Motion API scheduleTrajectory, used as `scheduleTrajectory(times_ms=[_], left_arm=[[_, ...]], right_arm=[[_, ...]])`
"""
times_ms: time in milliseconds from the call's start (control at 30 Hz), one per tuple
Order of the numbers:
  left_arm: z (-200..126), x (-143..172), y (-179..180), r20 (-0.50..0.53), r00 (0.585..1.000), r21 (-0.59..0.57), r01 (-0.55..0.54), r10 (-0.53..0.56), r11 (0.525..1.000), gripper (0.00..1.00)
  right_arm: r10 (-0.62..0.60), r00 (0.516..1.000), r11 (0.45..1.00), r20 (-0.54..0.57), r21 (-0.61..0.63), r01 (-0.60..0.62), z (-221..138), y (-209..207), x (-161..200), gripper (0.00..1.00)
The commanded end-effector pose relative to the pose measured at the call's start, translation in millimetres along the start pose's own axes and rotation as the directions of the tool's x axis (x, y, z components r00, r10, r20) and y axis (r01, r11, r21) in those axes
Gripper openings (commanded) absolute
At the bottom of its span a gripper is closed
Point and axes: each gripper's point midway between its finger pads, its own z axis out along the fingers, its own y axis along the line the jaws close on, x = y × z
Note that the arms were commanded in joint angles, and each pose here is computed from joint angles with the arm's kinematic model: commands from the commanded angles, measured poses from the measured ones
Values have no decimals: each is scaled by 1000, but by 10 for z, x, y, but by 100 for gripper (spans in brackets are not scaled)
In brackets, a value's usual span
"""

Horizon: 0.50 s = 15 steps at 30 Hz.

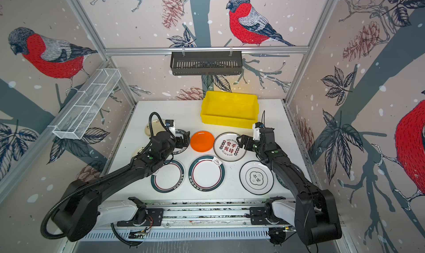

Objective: Place the plates into the plastic bin on the countertop
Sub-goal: Pick up the plate from the center of the table.

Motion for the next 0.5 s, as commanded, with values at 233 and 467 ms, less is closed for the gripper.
scheduleTrajectory(times_ms=[233,467], left_arm=[[-47,11,-791,70,996,367,-80,58,927,93],[-49,-23,-861,93,994,352,-83,53,933,95]], right_arm=[[148,980,989,-135,-9,-150,137,-282,352,92],[161,972,987,-171,13,-161,235,-387,437,87]])
